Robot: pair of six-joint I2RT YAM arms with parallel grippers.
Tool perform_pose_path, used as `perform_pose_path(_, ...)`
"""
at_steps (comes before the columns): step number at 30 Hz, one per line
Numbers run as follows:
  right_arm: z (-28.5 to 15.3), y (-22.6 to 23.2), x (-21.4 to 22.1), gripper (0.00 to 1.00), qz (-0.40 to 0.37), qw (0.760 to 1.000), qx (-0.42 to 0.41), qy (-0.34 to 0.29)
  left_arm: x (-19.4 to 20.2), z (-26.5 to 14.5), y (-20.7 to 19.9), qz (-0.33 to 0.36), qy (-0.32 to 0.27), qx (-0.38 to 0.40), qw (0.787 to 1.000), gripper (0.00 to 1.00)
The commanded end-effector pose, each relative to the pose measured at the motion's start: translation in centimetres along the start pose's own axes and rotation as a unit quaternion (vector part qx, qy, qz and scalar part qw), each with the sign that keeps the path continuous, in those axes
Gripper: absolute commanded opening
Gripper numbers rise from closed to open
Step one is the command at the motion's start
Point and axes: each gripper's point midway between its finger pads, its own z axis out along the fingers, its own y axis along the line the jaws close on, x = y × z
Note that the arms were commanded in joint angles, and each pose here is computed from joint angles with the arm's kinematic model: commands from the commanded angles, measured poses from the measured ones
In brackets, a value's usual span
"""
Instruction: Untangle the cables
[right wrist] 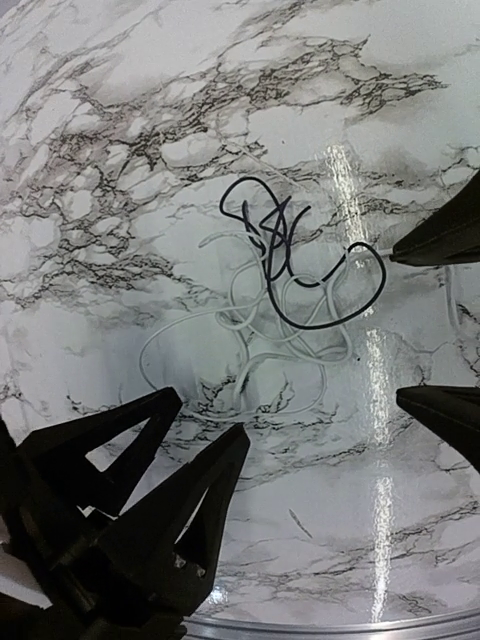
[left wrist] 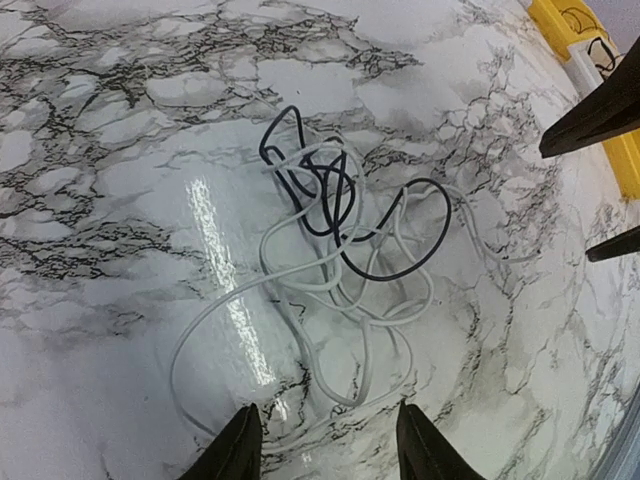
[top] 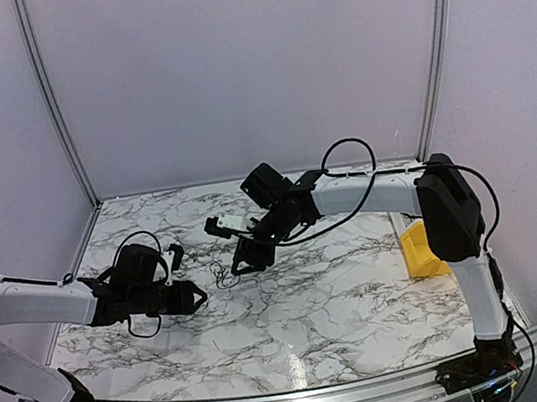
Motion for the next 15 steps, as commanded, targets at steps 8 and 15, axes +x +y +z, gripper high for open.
perform_pose_path(8,-2.0,0.6,-1.0,0.40,-0.024,0.999,0.017,-0.012,-0.8,3.0,-1.1,0.040,0.016,0.008,0.999,0.19)
perform_pose_path(15,-2.6,1.1,-1.5,0.40,-0.032,0.999,0.013,-0.022,-3.7,0.5,-2.5,0.049,-0.037,0.021,0.998,0.00)
